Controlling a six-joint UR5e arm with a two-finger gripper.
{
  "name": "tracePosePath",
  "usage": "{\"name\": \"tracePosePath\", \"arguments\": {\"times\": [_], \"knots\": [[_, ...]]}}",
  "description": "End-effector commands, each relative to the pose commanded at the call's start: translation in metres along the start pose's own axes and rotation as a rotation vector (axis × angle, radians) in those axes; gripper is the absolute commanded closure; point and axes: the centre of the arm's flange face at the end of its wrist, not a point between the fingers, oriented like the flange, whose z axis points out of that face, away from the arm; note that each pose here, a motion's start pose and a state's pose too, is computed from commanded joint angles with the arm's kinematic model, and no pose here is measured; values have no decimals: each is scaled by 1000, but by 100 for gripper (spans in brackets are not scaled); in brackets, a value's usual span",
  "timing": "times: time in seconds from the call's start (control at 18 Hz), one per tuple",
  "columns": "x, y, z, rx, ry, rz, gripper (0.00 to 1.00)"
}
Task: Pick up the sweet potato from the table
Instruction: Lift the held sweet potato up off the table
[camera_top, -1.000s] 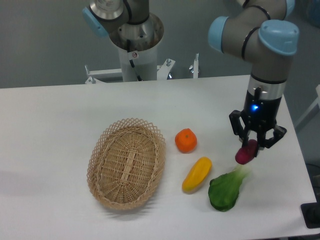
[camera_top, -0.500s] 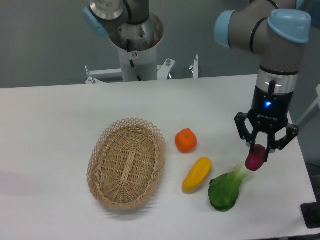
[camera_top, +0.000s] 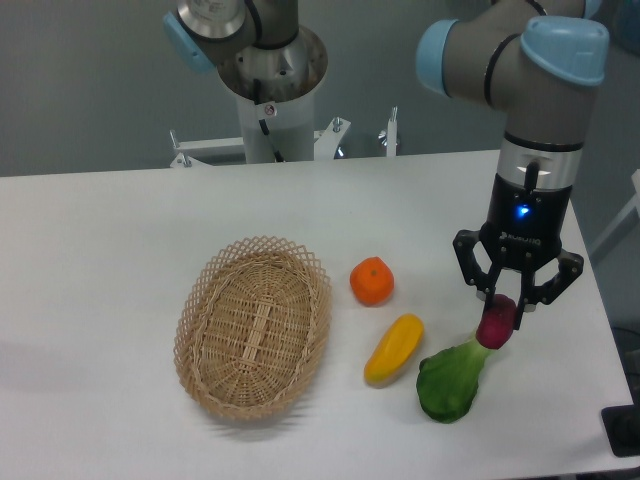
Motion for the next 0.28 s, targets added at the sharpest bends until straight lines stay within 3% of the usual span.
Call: {"name": "tracePosePath", "arguments": {"times": [0.28], "knots": [[1,-1,0,0,2,2,74]]}}
